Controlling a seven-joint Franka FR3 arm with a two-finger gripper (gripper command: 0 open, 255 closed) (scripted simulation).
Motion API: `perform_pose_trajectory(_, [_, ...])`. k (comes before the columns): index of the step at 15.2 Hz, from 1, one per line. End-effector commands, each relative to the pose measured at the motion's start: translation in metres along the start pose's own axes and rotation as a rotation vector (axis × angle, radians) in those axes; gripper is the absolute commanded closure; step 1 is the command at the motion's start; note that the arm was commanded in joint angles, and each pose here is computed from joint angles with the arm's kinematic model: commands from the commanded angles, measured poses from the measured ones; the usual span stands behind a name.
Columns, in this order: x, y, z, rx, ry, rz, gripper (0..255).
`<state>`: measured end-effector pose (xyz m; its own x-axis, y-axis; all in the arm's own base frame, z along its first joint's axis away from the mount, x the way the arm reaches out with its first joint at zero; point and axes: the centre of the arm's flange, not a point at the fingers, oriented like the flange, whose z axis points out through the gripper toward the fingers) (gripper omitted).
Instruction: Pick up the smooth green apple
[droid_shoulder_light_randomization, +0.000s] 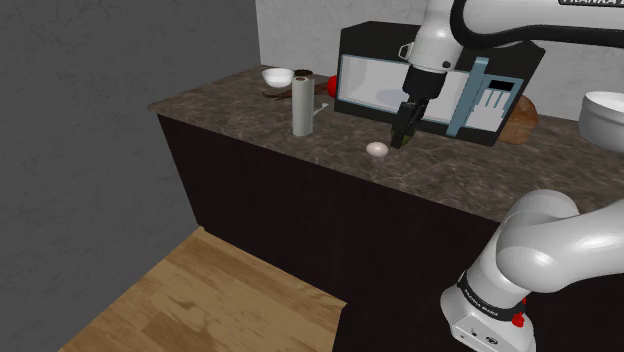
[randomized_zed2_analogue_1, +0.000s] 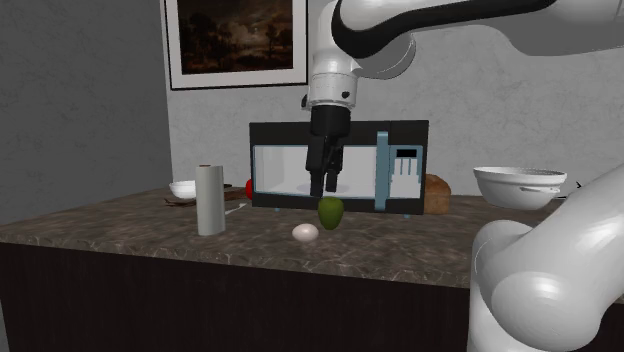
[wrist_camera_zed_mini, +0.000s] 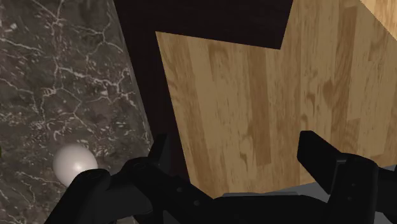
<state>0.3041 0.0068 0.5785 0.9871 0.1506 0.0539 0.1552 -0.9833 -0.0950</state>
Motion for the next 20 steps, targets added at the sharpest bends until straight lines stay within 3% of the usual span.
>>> perform_pose_trajectory(1, [0.0,0.0,0.0,0.0,0.0,0.0,0])
perform_pose_trajectory(10, [0.012,0.108,0.024,-0.047,0.028,-0.182,0])
perform_pose_trajectory(20, [0.049,0.224,0.044,-0.1,0.06,-0.385,0])
